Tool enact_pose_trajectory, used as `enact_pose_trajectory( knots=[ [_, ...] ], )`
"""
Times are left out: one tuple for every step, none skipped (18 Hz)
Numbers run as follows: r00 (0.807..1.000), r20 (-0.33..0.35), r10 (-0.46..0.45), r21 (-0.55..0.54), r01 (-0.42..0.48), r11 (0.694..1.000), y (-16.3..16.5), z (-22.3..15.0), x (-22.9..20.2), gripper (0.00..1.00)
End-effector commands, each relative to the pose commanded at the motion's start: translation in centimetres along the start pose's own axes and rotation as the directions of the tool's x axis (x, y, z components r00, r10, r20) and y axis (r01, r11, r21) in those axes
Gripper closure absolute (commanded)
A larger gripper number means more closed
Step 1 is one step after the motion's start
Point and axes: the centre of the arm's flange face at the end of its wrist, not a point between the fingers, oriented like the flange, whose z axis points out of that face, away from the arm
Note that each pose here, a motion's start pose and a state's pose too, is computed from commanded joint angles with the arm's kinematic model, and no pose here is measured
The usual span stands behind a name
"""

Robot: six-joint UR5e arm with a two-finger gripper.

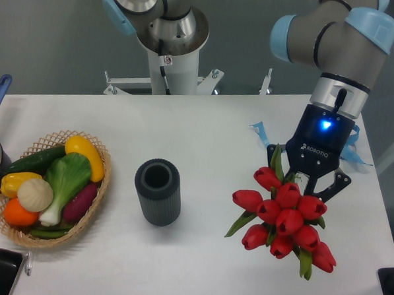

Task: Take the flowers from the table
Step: 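Lift the gripped tulip bunch up off the table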

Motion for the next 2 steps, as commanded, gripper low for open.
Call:
enact_pose_trajectory(
  knots=[
    [1.0,0.0,0.002,0.0,-0.002,1.0,0.0,0.0,0.0,0.65],
    [1.0,0.001,0.003,0.001,-0.003,1.0,-0.02,-0.01,0.0,0.66]
  ],
)
